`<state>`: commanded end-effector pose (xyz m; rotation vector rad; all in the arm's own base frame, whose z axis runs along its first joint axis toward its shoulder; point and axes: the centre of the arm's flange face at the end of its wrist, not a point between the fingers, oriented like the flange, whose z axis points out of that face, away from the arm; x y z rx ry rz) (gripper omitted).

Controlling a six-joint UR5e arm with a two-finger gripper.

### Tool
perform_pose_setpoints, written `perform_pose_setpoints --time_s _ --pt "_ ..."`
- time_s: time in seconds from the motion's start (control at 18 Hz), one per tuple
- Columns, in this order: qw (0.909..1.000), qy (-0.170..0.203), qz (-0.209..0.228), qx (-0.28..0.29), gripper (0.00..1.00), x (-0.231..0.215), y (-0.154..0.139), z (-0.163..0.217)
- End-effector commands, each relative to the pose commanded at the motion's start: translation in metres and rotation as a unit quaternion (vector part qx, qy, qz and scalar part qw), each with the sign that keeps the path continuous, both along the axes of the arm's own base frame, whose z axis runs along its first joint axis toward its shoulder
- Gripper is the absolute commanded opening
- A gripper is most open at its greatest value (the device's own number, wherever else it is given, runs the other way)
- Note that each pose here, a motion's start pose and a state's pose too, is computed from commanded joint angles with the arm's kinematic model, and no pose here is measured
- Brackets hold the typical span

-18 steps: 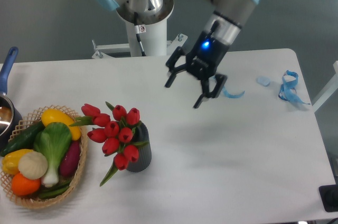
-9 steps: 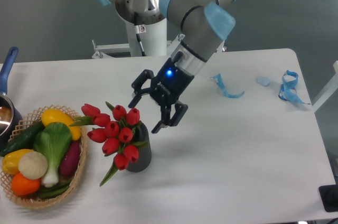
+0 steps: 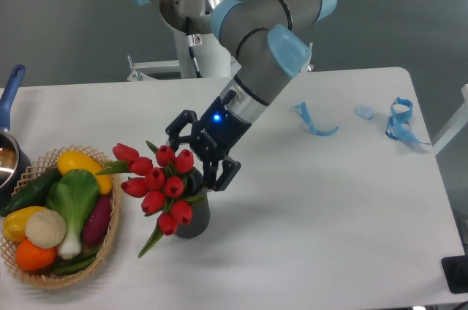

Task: Pick up the flowers from the vase
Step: 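Close the gripper around the tulip stems at the vase rim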

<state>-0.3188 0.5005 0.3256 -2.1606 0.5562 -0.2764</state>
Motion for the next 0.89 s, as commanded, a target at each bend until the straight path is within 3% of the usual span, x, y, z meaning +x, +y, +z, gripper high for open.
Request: perform_pose_setpoints --time_s 0.28,0.44,0.89 --pt "1.0 -0.002 -0.004 -0.001 0.99 -0.0006 0.0091 -0.0016" --pt "1.0 -0.002 -0.003 0.0 0.66 -0.0006 0.0092 0.0" --pt "1.0 -0.003 0.007 0.0 0.42 -0.0087 0.0066 0.0055"
